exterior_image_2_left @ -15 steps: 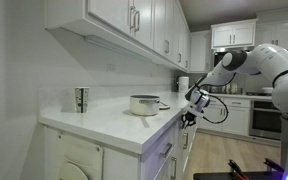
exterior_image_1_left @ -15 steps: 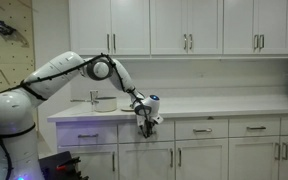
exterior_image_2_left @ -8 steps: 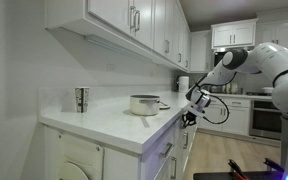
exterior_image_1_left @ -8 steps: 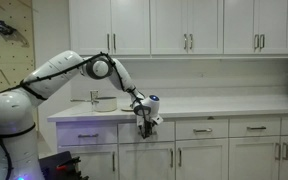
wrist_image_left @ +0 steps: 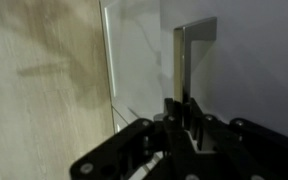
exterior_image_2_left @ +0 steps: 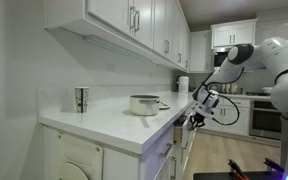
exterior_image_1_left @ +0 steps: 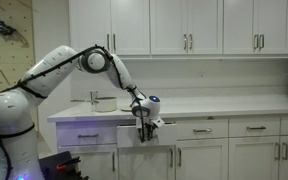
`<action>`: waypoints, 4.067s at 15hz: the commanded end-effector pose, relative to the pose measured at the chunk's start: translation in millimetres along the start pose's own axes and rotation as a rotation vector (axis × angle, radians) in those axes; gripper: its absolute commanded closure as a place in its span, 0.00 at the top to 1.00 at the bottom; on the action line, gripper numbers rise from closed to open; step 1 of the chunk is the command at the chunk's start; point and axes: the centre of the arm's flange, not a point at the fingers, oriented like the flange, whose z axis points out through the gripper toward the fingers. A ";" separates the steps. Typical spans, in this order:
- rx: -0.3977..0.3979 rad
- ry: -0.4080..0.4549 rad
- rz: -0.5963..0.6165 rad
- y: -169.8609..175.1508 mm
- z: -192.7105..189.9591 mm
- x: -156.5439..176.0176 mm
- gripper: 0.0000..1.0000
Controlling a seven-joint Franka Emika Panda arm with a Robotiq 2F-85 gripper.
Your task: Open and close the second drawer on the left
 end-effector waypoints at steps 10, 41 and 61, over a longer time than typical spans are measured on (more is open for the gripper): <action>-0.054 0.100 0.120 131.5 -67.1 0.4 0.04; -0.049 0.180 0.219 241.9 -118.8 -28.4 0.04; -0.049 0.215 0.232 277.2 -141.0 -48.9 0.04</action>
